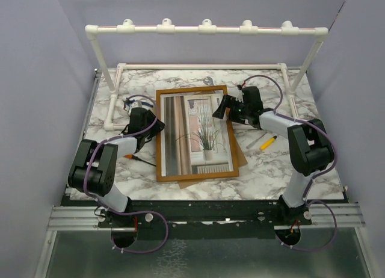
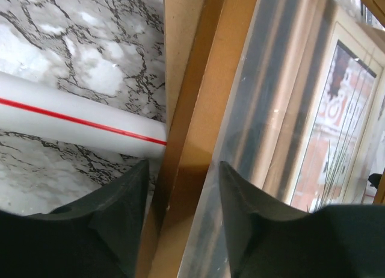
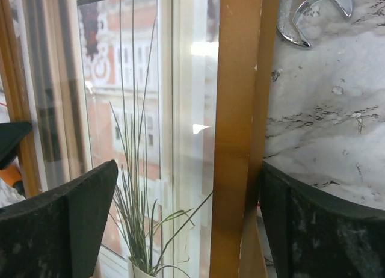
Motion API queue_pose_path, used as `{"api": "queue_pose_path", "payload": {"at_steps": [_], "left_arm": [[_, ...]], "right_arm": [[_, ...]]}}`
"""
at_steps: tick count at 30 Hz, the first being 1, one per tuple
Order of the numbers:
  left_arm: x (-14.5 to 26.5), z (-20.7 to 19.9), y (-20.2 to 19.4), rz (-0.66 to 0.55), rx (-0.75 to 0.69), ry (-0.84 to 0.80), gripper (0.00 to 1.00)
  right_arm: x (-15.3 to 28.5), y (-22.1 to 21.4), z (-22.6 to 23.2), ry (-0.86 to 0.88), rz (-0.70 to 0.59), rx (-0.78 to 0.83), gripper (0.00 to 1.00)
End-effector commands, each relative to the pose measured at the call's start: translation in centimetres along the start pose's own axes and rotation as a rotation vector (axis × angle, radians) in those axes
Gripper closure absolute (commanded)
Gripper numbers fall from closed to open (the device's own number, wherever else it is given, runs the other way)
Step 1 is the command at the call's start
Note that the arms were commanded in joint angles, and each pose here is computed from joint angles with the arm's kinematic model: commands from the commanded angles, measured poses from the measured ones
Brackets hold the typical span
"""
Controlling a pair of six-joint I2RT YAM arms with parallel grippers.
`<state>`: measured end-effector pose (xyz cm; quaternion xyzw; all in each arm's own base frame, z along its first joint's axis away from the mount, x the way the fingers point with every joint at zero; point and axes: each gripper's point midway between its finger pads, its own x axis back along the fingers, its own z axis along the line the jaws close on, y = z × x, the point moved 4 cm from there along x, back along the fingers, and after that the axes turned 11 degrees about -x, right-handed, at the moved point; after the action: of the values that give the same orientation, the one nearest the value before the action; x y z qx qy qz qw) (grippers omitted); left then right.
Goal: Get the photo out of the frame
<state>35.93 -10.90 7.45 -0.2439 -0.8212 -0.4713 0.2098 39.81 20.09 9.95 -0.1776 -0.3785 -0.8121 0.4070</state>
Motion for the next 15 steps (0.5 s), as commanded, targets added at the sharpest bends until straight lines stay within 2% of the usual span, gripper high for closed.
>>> {"api": "queue_pose_path", "payload": {"at_steps": [1,6,11,15], "left_arm": [[0.3,-0.2,-0.4,0.031,-0.005,0.01,0.42],[2.0,0.2,-0.7,0.037,-0.018,0.028,0.22],[4.4,0.5,-1.6,0.052,-0.019,0.022,0.14],[6.3,0.9,-2.7,0.08,-0.036,0.019,0.13]], "right_arm": [[1.1,0.1,0.3,-0.027,-0.024,0.03,0.0],[3.2,-0.1,-0.1,-0.073,-0.039,0.066,0.0],[4.8,-1.5,-1.2,-0.108,-0.022,0.085,0.0],[6.3,-3.3,-1.9,-0.106,-0.01,0.09,0.0]]}}
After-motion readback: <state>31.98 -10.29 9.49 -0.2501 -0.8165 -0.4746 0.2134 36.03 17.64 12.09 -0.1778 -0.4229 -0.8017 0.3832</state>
